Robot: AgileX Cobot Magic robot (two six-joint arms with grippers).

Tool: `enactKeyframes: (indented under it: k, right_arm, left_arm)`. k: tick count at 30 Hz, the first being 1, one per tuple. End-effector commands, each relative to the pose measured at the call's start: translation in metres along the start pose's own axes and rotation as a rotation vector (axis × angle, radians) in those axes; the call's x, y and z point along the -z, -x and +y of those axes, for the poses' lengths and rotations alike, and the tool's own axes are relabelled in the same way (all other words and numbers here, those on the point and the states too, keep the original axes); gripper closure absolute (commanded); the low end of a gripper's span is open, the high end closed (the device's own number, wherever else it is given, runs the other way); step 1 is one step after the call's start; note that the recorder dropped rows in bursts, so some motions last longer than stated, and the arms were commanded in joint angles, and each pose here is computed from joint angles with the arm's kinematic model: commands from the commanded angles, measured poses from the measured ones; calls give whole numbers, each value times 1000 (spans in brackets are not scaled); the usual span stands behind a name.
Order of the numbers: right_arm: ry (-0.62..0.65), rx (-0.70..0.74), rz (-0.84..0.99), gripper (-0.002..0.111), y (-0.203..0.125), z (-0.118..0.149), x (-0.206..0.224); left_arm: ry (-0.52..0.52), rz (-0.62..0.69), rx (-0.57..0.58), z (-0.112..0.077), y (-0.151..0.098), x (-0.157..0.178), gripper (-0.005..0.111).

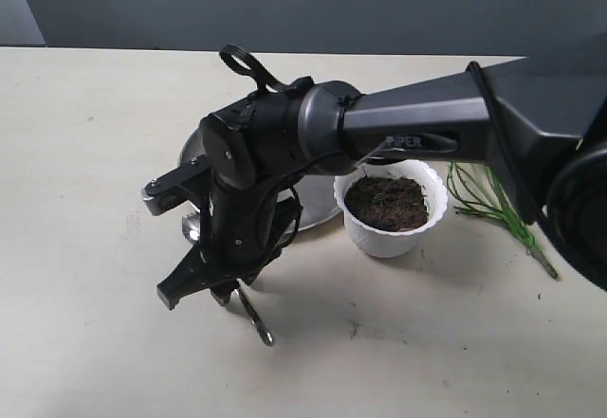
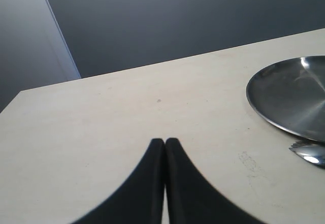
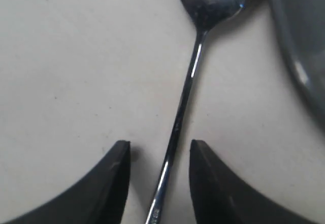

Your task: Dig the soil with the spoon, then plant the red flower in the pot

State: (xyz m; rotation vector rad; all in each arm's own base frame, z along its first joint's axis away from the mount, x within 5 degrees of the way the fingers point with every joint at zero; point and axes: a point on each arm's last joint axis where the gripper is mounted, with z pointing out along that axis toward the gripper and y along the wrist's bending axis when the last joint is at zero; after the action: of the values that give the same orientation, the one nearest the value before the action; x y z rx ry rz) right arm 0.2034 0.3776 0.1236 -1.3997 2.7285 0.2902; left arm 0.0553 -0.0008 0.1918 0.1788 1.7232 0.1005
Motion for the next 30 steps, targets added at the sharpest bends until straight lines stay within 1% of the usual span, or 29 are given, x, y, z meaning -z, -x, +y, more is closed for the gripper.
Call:
enactKeyframes:
  k: [1,5,7,8,12,13,19,22,24,27,30]
  right_arm:
    - [-7,3,29,70,-1,-2,-6]
    - [-5,-3,64,71,-4,-3,-10]
    - [-4,-5,91,75,-6,-3,-12]
    - [-3,-6,104,79,-7,-3,-13]
    - [-2,-8,155,106,-12,-3,-14]
    - [-2,-8,166,108,-13,-3,-14]
    - [-2,-8,190,109,-15,-3,-14]
    - [2,-7,177,109,-14,-2,-6]
    - [4,-4,152,109,-12,0,4]
    - [8,16,73,109,-9,3,32]
    - [-14,59,11,109,-10,5,68]
  left_arm:
    - [-5,-8,3,0,0,0,106]
    - [-5,-8,3,0,0,0,106]
    - [-5,-8,3,0,0,0,106]
    - [-5,-8,3,0,0,0,106]
    - [-5,-8,3,0,0,0,106]
    - [-5,-8,3,0,0,0,106]
    - [-5,-8,3,0,0,0,106]
    - [-5,-8,3,0,0,0,106]
    - [-5,-8,3,0,0,0,106]
    - [-5,-8,3,0,0,0,106]
    - [-5,-8,3,0,0,0,106]
